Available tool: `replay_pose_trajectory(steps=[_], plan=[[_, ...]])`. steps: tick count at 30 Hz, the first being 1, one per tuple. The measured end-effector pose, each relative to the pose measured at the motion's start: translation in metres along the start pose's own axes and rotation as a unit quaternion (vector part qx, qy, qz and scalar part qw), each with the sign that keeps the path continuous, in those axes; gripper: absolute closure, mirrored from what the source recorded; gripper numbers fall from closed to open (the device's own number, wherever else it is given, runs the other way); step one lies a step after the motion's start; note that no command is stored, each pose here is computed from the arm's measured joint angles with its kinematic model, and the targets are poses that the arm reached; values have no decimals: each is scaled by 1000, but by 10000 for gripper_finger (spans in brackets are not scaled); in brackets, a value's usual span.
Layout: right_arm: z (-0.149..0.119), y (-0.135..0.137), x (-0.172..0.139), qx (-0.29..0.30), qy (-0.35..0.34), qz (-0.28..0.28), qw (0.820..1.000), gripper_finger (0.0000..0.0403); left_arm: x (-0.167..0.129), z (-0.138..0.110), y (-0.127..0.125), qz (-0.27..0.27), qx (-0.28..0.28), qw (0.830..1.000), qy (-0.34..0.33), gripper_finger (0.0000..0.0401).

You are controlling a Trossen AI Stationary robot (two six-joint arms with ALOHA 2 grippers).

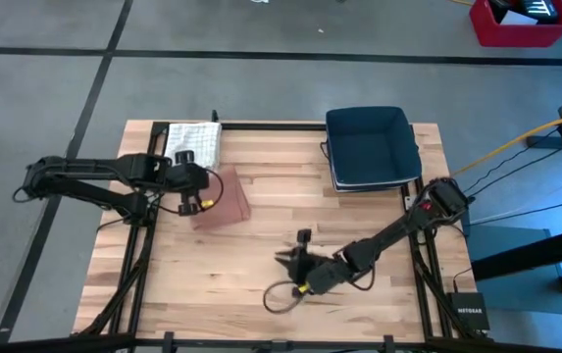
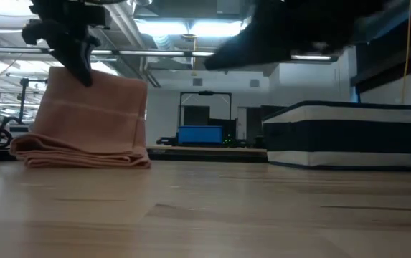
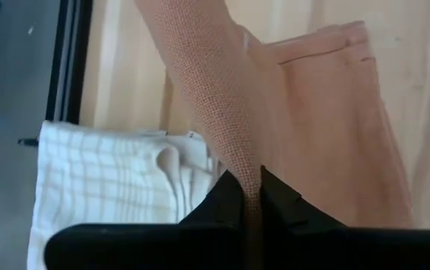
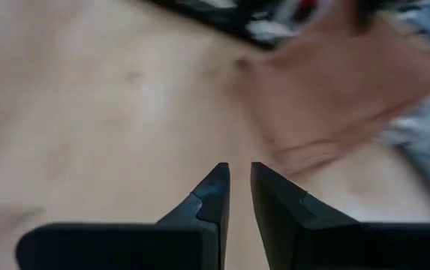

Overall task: Fold towel
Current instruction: Put the brown towel on the top center of the table

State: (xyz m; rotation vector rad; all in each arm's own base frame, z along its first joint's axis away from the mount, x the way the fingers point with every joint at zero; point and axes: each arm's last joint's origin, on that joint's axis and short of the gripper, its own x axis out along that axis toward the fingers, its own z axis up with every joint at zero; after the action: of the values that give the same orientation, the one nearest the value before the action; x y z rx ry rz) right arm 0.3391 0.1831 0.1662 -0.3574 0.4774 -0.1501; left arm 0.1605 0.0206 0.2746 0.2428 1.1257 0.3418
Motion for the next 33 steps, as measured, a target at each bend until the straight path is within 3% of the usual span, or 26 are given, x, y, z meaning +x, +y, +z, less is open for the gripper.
replay_pose_trajectory(steps=[4,7,12,19,23,27,33], plan=[[12,-28,17,-33,5,-82,996,343,-3,1,-7,-10,20,1000,-8,397],[10,-60,38,-33,22,-78,996,342,-4,1,-10,-14,29,999,-13,398],[-5,-128,75,79,34,20,996,305,-6,3,-15,-21,39,999,-25,394],[-25,-213,103,220,-22,56,974,171,-8,9,-19,-25,51,997,-59,397],[-30,-220,114,232,-75,123,962,102,-8,10,-19,-25,50,996,-63,393],[-28,-214,116,221,-112,193,950,72,-8,10,-19,-25,49,996,-64,397],[-37,-210,125,203,-100,117,967,68,-9,12,-19,-24,47,996,-72,393]])
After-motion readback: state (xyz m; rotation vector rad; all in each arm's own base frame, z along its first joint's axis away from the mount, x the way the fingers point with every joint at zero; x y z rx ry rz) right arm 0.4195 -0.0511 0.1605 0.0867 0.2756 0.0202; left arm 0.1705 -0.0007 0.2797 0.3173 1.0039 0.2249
